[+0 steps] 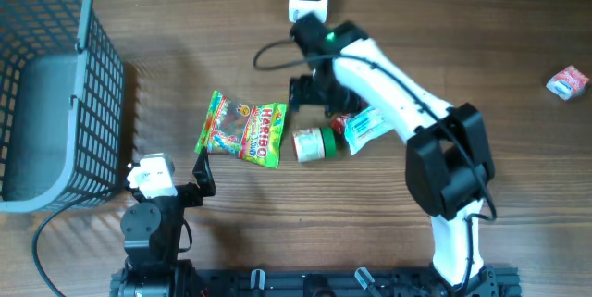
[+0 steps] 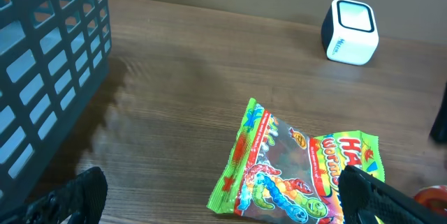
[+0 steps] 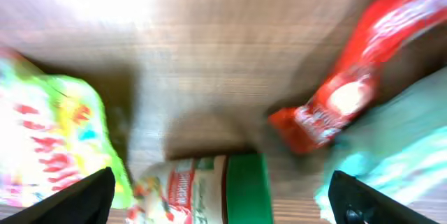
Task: Scan the item barcode
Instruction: 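Move the right gripper back over the green-lidded jar, then lower the right gripper and grasp the green-lidded jar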
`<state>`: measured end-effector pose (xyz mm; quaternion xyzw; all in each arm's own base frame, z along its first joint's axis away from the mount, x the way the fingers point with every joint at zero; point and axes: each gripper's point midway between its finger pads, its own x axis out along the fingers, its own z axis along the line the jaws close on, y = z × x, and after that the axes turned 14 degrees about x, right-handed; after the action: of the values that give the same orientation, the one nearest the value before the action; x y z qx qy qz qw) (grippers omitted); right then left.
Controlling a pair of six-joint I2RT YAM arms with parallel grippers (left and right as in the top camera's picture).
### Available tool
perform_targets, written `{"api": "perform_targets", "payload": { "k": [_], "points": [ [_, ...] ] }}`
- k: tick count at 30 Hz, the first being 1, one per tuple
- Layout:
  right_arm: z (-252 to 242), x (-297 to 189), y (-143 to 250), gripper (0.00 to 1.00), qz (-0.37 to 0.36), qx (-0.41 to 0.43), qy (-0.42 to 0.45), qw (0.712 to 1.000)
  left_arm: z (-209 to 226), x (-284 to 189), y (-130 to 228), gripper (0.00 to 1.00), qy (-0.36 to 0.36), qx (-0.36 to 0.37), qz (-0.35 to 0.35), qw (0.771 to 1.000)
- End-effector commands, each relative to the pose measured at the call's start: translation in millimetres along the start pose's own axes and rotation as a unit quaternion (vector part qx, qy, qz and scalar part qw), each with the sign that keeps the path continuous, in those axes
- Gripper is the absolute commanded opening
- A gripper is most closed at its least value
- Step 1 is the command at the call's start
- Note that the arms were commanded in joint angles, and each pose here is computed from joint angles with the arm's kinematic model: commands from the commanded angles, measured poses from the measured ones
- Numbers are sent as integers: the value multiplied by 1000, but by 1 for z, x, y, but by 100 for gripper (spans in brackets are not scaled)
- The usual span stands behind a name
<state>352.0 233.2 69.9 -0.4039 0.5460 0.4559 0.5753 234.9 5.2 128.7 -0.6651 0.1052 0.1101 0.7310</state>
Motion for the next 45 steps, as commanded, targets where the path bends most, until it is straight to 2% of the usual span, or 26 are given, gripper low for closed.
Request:
{"api": "perform_targets", "payload": {
  "k": [1,6,10,14,18,19,20,21,22,23,25,32,37,42,45],
  "points": [
    [4,-54,-11,95,-34,-9,-16,999,-4,2,3,100,10,12,2,1000],
    [-21,-62,24,95,30,-11,34,999,-4,2,3,100,10,12,2,1000],
    [-20,-62,30,95,33,-28,40,998,-4,2,3,100,10,12,2,1000],
    [-8,-61,61,96,60,-41,47,996,-4,2,3,100,10,12,2,1000],
    [26,-56,51,96,-25,-91,33,995,-4,2,3,100,10,12,2,1000],
    [35,-56,45,91,-41,-91,17,995,-4,2,3,100,10,12,2,1000],
    [44,-56,39,77,-51,-84,-2,995,-4,2,3,100,10,12,2,1000],
    [49,-54,34,56,-59,-73,-11,996,-4,2,3,100,10,12,2,1000],
    [56,-49,25,29,-68,-61,-24,995,-4,2,3,100,10,12,2,1000],
    [59,-46,22,18,-71,-59,-27,995,-4,2,3,100,10,12,2,1000],
    [59,-31,21,6,-63,-56,-16,996,-4,2,3,100,10,12,2,1000],
    [25,29,39,4,-3,-44,61,997,-4,2,3,100,10,12,2,1000],
    [6,28,56,4,27,-37,102,994,-4,2,3,100,10,12,2,1000],
    [-25,15,88,4,95,-31,165,981,-4,2,3,100,10,12,2,1000],
    [-22,11,113,4,144,-69,158,974,-4,2,3,100,10,12,2,1000]
  ]
}}
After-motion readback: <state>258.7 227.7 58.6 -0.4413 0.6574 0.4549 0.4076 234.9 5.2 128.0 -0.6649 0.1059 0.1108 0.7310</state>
